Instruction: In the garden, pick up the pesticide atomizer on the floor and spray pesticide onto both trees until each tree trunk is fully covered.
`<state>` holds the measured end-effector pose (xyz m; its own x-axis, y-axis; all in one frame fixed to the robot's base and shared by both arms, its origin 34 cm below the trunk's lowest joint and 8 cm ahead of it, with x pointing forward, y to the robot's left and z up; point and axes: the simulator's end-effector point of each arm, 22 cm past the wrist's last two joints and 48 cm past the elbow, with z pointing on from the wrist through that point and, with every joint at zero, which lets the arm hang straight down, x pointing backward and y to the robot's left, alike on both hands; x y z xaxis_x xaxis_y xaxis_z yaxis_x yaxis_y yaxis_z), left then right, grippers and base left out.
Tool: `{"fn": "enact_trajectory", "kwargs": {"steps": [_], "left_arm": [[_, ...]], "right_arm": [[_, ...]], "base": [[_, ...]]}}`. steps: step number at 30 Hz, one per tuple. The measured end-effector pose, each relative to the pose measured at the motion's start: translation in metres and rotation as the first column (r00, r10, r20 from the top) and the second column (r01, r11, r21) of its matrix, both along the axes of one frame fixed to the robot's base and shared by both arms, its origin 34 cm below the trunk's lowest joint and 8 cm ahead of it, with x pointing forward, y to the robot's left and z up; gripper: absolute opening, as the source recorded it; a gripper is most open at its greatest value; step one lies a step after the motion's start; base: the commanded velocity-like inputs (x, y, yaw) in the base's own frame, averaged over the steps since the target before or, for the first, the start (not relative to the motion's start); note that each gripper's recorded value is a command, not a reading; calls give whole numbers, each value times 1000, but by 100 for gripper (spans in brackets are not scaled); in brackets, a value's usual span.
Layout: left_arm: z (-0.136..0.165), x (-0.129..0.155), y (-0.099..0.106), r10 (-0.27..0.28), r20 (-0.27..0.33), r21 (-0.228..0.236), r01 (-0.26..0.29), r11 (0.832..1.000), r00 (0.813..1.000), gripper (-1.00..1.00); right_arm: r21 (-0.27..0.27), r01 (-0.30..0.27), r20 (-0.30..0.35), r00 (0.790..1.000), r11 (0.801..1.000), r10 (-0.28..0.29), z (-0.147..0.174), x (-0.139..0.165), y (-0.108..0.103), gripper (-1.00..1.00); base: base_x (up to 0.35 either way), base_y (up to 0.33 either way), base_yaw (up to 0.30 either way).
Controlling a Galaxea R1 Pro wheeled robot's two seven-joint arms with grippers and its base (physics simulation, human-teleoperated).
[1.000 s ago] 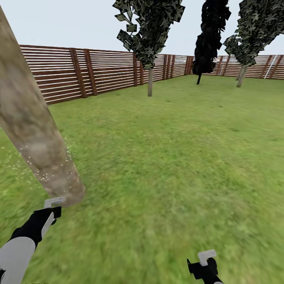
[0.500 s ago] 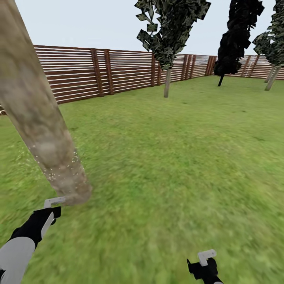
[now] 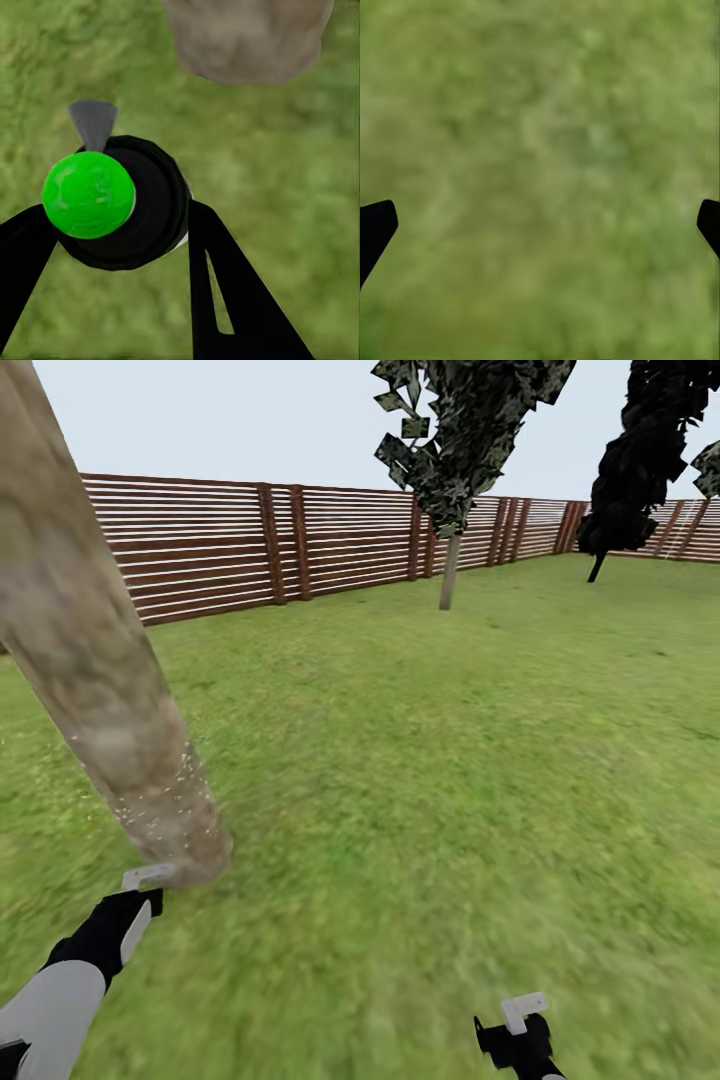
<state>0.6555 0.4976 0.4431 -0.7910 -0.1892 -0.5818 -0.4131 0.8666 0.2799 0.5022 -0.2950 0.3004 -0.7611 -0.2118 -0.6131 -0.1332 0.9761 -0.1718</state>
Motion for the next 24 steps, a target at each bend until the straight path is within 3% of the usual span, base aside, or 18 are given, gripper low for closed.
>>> {"fn": "enact_trajectory", "kwargs": {"steps": [5, 6, 8, 9, 10, 11, 12, 13, 15, 17, 19, 21, 23, 24], "left_arm": [[1, 13, -22, 19, 36, -63, -17, 998, 999, -100], [0, 16, -32, 14, 39, -77, -11, 997, 999, -100], [9, 40, -75, -23, 81, -111, 32, 993, 996, -100], [14, 42, -71, -22, 88, -102, 31, 994, 996, -100], [20, 41, -53, -11, 91, -81, 18, 997, 996, -100], [24, 37, -29, 6, 91, -56, -1, 998, 996, -100], [32, 28, 8, 41, 95, -30, -38, 999, 995, -100], [38, 24, 26, 51, 95, -7, -51, 999, 994, -100], [41, 31, 21, 53, 109, -22, -51, 998, 993, -100], [48, 60, -34, 21, 118, -95, -10, 995, 993, -100], [73, 79, -42, 8, 140, -99, 6, 995, 990, -100], [88, 82, -31, 13, 144, -84, -1, 996, 990, -100], [101, 76, 1, 32, 149, -49, -25, 999, 988, -100], [104, 80, -2, 29, 157, -55, -21, 998, 987, -100]], "right_arm": [[0, 1, 0, 1000, 1000, -1, 0, 0, 0, 100], [0, 1, 0, 1000, 1000, -1, 0, 0, 0, 100], [-1, 2, 0, 1000, 1000, -2, 0, 0, -1, 100], [-1, 2, 0, 1000, 1000, -2, 0, 0, -1, 100], [-1, 1, 0, 1000, 1000, -1, 0, 0, -1, 100], [-1, 1, 0, 1000, 1000, -1, 0, 0, -1, 100], [-1, 2, 0, 1000, 1000, -2, 0, 0, -1, 100], [-2, 2, 0, 1000, 1000, -2, 0, 0, -1, 100], [-2, 3, 0, 1000, 1000, -3, 0, 0, -2, 100], [-3, 4, 1, 1000, 1000, -4, 0, 0, -2, 100], [-4, 3, 1, 1000, 1000, -3, 0, 0, -3, 100], [-4, 3, 1, 1000, 1000, -3, 0, 0, -3, 100], [-6, 4, 1, 1000, 1000, -4, 0, 0, -5, 100], [-6, 4, 2, 1000, 1000, -4, 1, 1, -5, 100]], "base": [[314, -45, 16], [133, -2, 1], [33, 0, 0], [9, 0, 0], [5, 0, 0], [1, 0, 72], [1, 0, 190], [0, 0, 232], [0, 0, 262], [0, 0, 275], [0, 0, 204], [0, 0, 41], [0, 0, 4], [0, 0, 1]]}}
